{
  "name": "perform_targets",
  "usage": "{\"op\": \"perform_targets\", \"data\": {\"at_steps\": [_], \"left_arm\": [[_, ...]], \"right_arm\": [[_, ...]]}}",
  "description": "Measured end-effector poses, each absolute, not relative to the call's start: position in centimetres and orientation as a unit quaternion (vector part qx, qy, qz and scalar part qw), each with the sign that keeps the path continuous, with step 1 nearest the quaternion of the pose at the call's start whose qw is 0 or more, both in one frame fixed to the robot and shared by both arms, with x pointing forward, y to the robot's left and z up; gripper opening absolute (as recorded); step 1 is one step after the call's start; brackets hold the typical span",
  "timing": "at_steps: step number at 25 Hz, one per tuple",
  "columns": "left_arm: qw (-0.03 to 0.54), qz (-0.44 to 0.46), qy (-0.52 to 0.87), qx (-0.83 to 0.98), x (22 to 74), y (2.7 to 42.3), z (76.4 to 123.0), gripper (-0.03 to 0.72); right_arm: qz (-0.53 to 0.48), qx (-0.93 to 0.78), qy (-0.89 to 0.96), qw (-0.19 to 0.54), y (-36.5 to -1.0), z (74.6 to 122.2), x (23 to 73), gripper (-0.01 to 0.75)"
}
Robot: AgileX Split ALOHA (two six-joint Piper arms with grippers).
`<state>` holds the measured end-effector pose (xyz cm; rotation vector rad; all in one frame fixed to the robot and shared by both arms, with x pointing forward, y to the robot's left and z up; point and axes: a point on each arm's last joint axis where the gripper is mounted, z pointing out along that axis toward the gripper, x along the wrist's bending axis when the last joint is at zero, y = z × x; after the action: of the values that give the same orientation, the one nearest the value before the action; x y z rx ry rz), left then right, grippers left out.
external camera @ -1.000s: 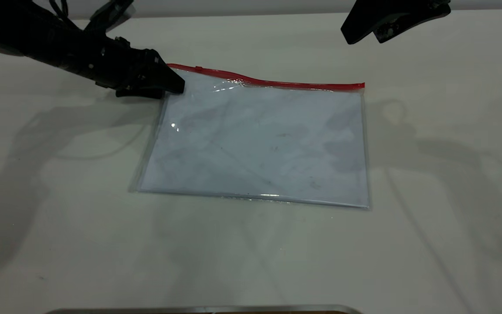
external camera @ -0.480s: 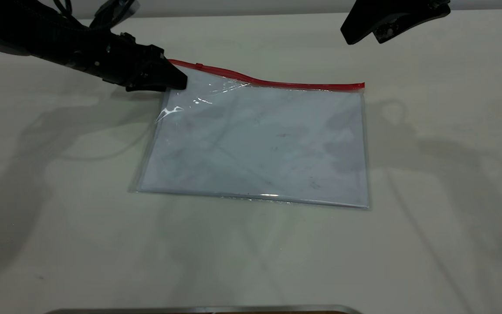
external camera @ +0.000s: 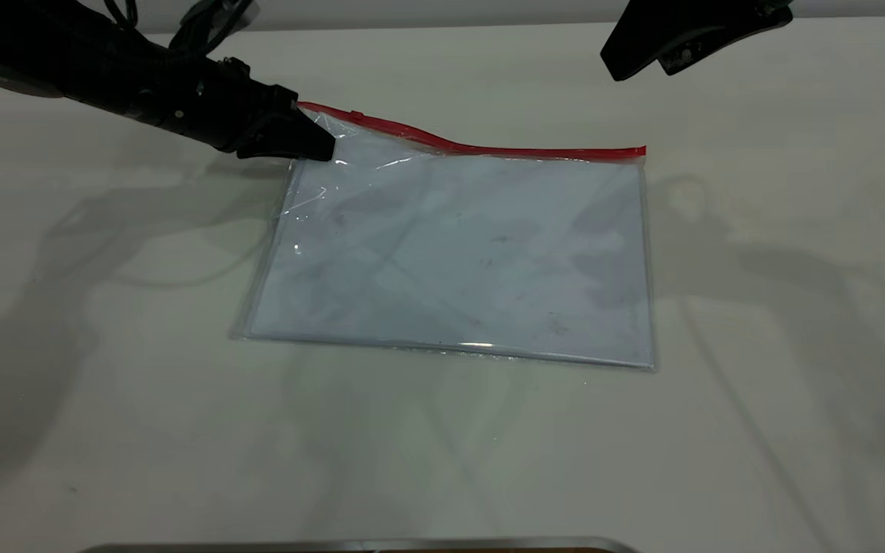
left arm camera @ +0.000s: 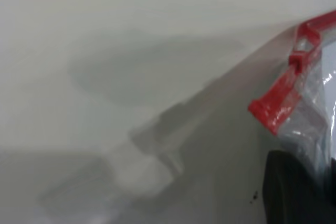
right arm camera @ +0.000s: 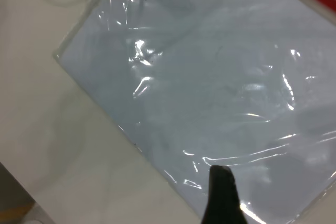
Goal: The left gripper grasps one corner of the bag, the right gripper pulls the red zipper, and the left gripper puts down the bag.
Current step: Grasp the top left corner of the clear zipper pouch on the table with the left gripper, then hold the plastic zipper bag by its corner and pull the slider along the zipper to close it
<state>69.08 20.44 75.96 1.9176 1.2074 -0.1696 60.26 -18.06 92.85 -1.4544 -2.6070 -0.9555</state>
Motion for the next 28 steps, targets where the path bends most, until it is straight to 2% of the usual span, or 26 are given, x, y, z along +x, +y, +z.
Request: {"op": "perform_targets", "data": {"at_steps": [4, 12, 22, 28], "left_arm": [[0.417, -0.051, 0.39, 0.82, 68.7, 20.3, 76.8, 0.053], [0.391, -0.053, 0.156, 0.906, 69.2, 20.1, 81.5, 0.053], [0.403, -0.022, -0.035, 0.914, 70.3, 19.8, 84.6, 0.053], [0.403, -0.014, -0.083, 0.911, 70.1, 18.6, 84.9, 0.053]], "right_arm": [[-0.306, -0.433, -0.848, -0.009, -18.1, 92.9, 60.3, 0.58], [-0.329, -0.376, -0.865, -0.04, -17.8, 93.2, 60.6, 0.58], [-0.385, -0.355, -0.849, -0.066, -17.2, 93.9, 61.3, 0.58], [-0.397, -0.36, -0.843, -0.054, -16.7, 92.4, 62.8, 0.58]]}}
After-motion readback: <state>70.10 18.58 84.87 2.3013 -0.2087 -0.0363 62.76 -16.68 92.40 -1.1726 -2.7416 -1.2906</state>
